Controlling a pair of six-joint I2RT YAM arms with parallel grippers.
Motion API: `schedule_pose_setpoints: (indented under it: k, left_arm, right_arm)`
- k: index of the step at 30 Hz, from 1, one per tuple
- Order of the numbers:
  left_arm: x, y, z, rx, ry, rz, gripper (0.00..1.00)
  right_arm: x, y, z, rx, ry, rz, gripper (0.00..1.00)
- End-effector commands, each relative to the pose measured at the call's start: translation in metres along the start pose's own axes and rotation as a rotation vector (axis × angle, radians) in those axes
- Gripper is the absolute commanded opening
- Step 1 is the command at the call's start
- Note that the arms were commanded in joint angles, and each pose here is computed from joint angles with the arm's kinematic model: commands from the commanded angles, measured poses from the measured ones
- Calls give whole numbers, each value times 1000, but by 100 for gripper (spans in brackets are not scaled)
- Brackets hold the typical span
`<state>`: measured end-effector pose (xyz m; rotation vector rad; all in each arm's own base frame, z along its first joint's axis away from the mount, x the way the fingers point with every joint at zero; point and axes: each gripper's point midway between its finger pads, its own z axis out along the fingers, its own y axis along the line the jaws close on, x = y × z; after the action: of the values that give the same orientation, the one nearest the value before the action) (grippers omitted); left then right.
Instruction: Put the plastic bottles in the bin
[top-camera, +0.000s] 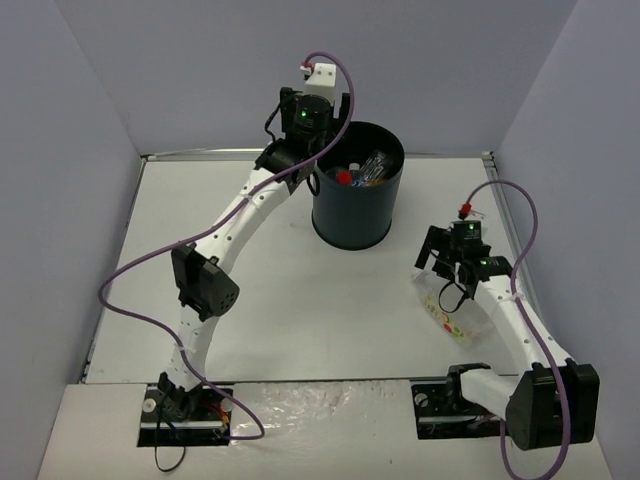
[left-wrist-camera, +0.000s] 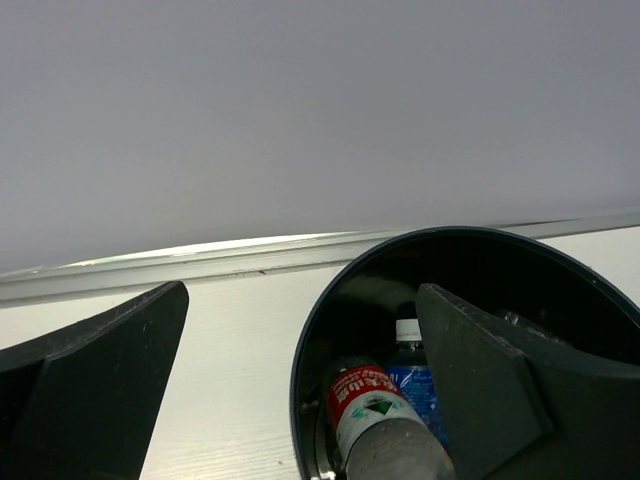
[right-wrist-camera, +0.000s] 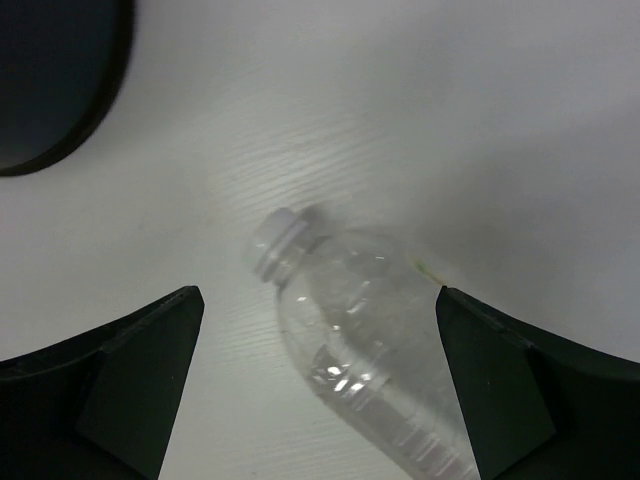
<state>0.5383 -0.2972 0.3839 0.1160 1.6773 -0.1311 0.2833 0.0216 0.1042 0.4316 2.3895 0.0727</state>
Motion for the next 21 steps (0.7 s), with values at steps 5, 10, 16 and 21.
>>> schedule_pose_setpoints:
  k: [5, 10, 16, 21]
  left_arm:
    - [-77, 72, -120, -31, -153, -83, 97]
    - [-5, 110, -176, -81, -116, -141, 97]
    - [56, 136, -220, -119, -13, -198, 97]
    - [100, 170, -239, -280, 91, -155, 97]
  right_arm:
    - [-75, 83, -24, 4, -138, -545, 100]
    - [-32, 67, 12, 141, 149, -890, 100]
    - [-13, 54, 20, 197, 235, -972, 100]
    - [-6, 45, 18, 225, 263, -976, 100]
